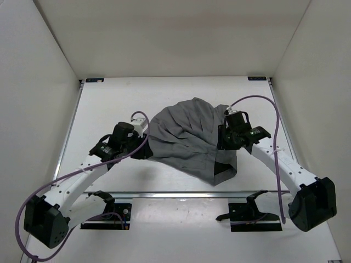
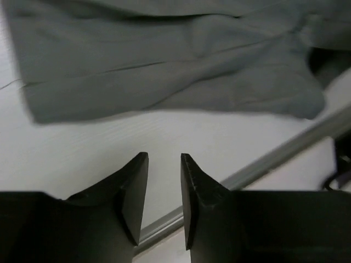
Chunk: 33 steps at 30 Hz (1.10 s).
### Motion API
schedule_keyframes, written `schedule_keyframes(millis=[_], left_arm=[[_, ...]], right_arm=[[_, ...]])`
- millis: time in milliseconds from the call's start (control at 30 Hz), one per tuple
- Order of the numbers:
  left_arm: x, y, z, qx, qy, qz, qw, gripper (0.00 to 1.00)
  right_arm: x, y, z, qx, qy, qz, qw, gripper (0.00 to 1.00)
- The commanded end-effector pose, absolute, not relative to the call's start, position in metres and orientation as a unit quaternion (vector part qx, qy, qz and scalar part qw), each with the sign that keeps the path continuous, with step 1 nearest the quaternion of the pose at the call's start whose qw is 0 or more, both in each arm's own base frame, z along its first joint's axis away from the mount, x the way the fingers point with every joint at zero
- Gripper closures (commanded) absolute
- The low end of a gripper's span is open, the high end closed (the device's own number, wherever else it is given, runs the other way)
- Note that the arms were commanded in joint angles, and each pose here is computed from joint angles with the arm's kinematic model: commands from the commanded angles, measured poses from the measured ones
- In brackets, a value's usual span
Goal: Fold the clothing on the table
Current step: Flatten the skirt out
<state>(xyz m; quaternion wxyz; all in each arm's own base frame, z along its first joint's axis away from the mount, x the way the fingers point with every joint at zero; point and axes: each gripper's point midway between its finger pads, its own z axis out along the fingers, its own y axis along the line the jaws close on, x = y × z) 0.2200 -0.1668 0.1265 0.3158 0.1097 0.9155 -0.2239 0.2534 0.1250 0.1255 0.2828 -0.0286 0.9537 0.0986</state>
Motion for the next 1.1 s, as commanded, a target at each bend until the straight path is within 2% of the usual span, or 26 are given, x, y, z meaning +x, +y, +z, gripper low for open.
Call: schedule_keyframes(millis=[0,67,133,267,400,433,467,500,533,567,733,767,800,833,867,967,1067], left_arm=[[0.218,-0.237,0.17,0.119,0.852,-0.394,0.325,0.55],[0.215,-0.251,0.166,0.115,0.845,-0.422,0.308,0.6],[0.219,-0.252,0.163,0.096,0.841,-0.435,0.306,0.59],[0.22,-0.225,0.159,0.067,0.845,-0.423,0.321,0.57],[0.225,-0.195,0.156,0.037,0.853,-0.393,0.34,0.57],[0.227,-0.182,0.153,0.025,0.86,-0.378,0.342,0.57],[0.224,-0.176,0.153,0.023,0.863,-0.37,0.342,0.58],[0.228,-0.166,0.153,0.012,0.865,-0.361,0.348,0.57],[0.229,-0.157,0.154,0.007,0.868,-0.35,0.353,0.58],[0.233,-0.146,0.162,-0.003,0.869,-0.332,0.367,0.58],[0.234,-0.126,0.175,-0.024,0.883,-0.276,0.38,0.57],[0.234,-0.123,0.178,-0.026,0.884,-0.271,0.38,0.56],[0.232,-0.122,0.178,-0.026,0.886,-0.27,0.377,0.55],[0.232,-0.121,0.179,-0.028,0.885,-0.271,0.377,0.54],[0.229,-0.122,0.177,-0.028,0.888,-0.273,0.369,0.54],[0.215,-0.131,0.163,-0.026,0.893,-0.29,0.345,0.53],[0.199,-0.146,0.145,-0.027,0.893,-0.321,0.315,0.51]], right_arm=[[0.252,0.136,0.116,-0.044,0.948,0.128,0.286,0.56],[0.253,0.145,0.108,-0.059,0.946,0.149,0.283,0.47],[0.26,0.149,0.097,-0.061,0.942,0.161,0.287,0.41],[0.26,0.174,0.067,-0.086,0.944,0.192,0.255,0.38],[0.253,0.192,0.045,-0.095,0.95,0.204,0.217,0.4],[0.252,0.204,0.043,-0.106,0.948,0.216,0.209,0.58],[0.251,0.218,0.045,-0.12,0.943,0.229,0.21,0.82],[0.247,0.228,0.043,-0.131,0.942,0.236,0.2,0.98],[0.248,0.245,0.05,-0.139,0.937,0.246,0.204,1.0],[0.241,0.277,0.062,-0.171,0.924,0.268,0.212,1.0],[0.234,0.355,0.115,-0.242,0.869,0.352,0.249,0.98],[0.229,0.368,0.124,-0.254,0.858,0.368,0.252,0.86],[0.221,0.378,0.125,-0.271,0.851,0.376,0.248,0.8],[0.218,0.379,0.128,-0.275,0.846,0.387,0.243,0.67],[0.213,0.382,0.126,-0.286,0.84,0.392,0.244,0.6],[0.21,0.367,0.136,-0.273,0.845,0.361,0.284,0.59],[0.208,0.329,0.122,-0.225,0.885,0.3,0.277,0.58]])
